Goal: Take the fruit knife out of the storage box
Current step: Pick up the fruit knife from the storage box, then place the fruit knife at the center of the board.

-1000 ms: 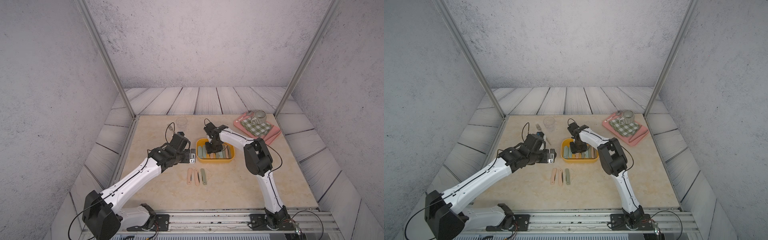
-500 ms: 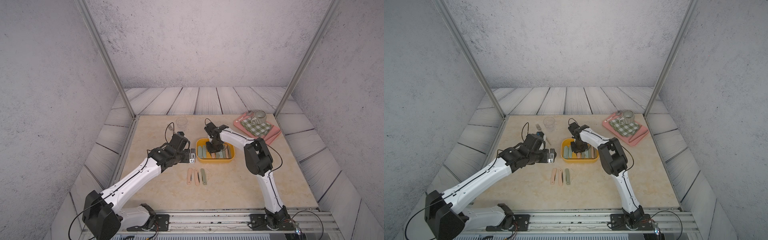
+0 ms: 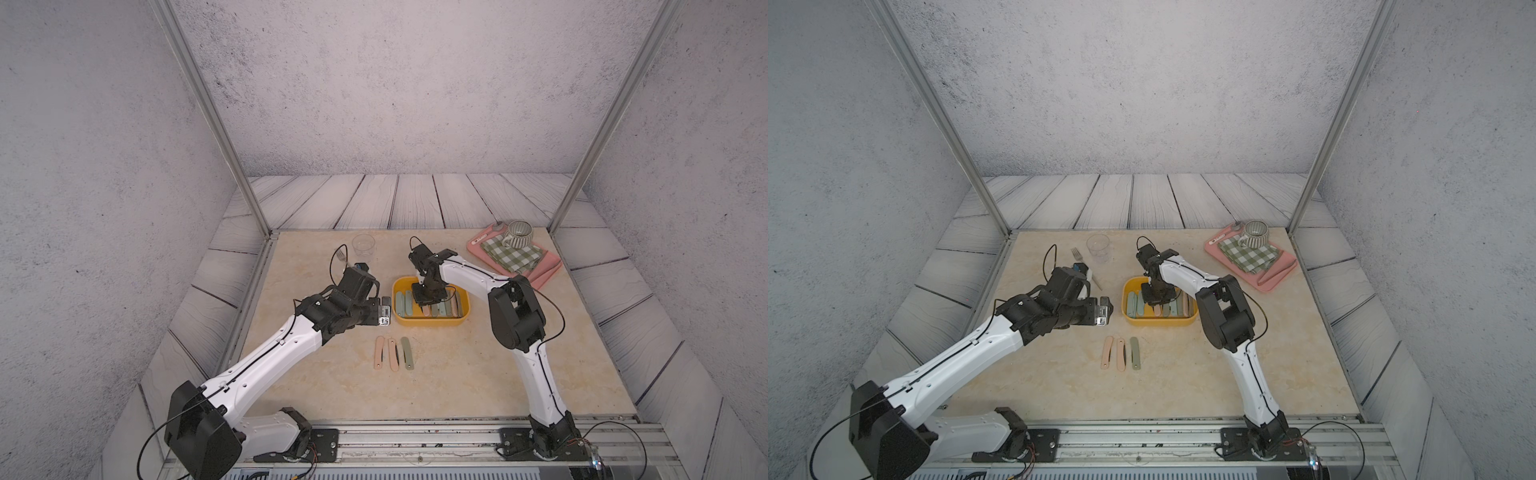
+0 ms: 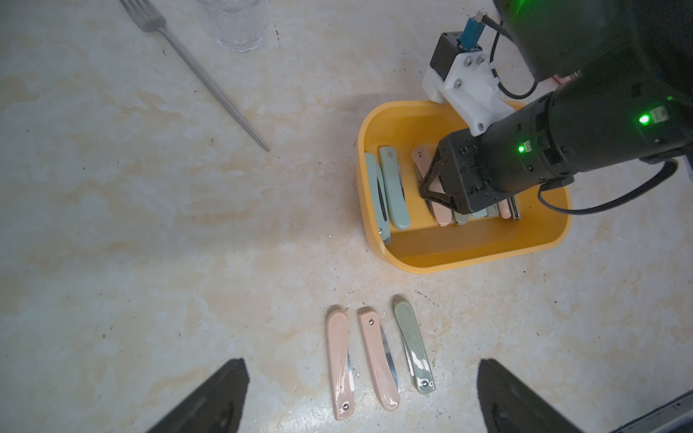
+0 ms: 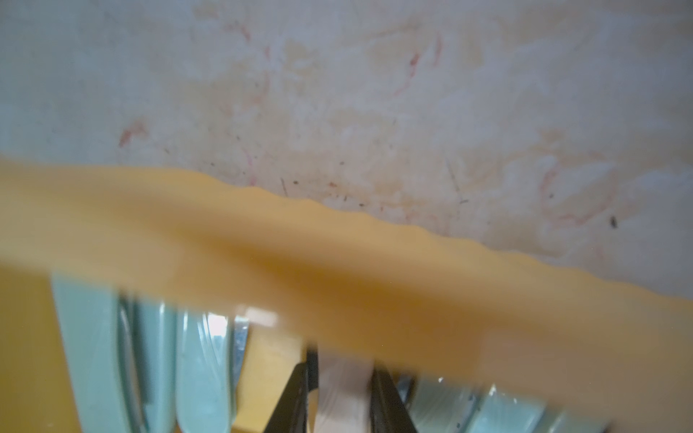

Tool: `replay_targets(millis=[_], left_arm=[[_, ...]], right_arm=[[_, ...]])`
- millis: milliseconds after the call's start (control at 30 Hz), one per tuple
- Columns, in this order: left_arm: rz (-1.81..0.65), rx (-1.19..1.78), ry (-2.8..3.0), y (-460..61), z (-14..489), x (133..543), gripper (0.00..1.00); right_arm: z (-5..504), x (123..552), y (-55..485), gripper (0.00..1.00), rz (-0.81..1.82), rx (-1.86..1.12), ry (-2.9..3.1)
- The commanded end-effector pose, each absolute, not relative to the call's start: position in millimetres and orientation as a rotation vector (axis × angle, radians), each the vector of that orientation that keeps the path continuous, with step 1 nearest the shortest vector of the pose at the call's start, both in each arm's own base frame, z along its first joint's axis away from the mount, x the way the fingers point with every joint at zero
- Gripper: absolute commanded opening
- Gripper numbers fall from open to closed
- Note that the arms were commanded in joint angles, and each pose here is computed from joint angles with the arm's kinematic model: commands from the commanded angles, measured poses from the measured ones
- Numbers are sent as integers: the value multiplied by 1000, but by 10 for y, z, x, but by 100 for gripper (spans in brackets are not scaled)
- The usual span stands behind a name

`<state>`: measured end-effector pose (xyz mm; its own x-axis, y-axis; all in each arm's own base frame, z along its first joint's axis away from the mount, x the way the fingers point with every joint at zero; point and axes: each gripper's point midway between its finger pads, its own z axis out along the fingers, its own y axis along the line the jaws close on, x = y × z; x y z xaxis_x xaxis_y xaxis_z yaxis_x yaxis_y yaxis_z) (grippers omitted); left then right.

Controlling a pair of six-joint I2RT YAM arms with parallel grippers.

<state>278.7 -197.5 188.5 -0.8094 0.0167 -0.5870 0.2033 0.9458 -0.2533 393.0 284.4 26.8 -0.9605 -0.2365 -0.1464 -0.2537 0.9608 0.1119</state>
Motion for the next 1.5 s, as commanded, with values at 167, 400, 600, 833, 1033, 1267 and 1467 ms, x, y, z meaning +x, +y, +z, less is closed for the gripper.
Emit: replay_targets(millis=[167, 400, 600, 833, 1033, 1267, 1467], left_arm=[[-402, 159, 2479, -1938, 1884, 2799, 99], [-406, 153, 2476, -1943, 1884, 2804, 99], [-406, 149, 2473, -1935, 1883, 2806, 99], [-412, 144, 2467, -1942, 1877, 2832, 99], [-434, 138, 2468, -1965, 1885, 2830, 99], [-429, 137, 2470, -1969, 1863, 2846, 99], [-414, 135, 2475, -1968, 1853, 2893, 99]], right_arm=[[653, 3954, 2853, 3, 222, -384, 2933], [854, 3946, 2839, 3, 236, -382, 2900], [1096, 3920, 2818, 4, 260, -374, 2868], [1237, 3745, 2737, 3, 277, -357, 2848], [1293, 3580, 2680, 0, 297, -352, 2854], [1483, 3118, 2626, 0, 377, -401, 2845], [1418, 2628, 2665, 0, 495, -449, 2874]])
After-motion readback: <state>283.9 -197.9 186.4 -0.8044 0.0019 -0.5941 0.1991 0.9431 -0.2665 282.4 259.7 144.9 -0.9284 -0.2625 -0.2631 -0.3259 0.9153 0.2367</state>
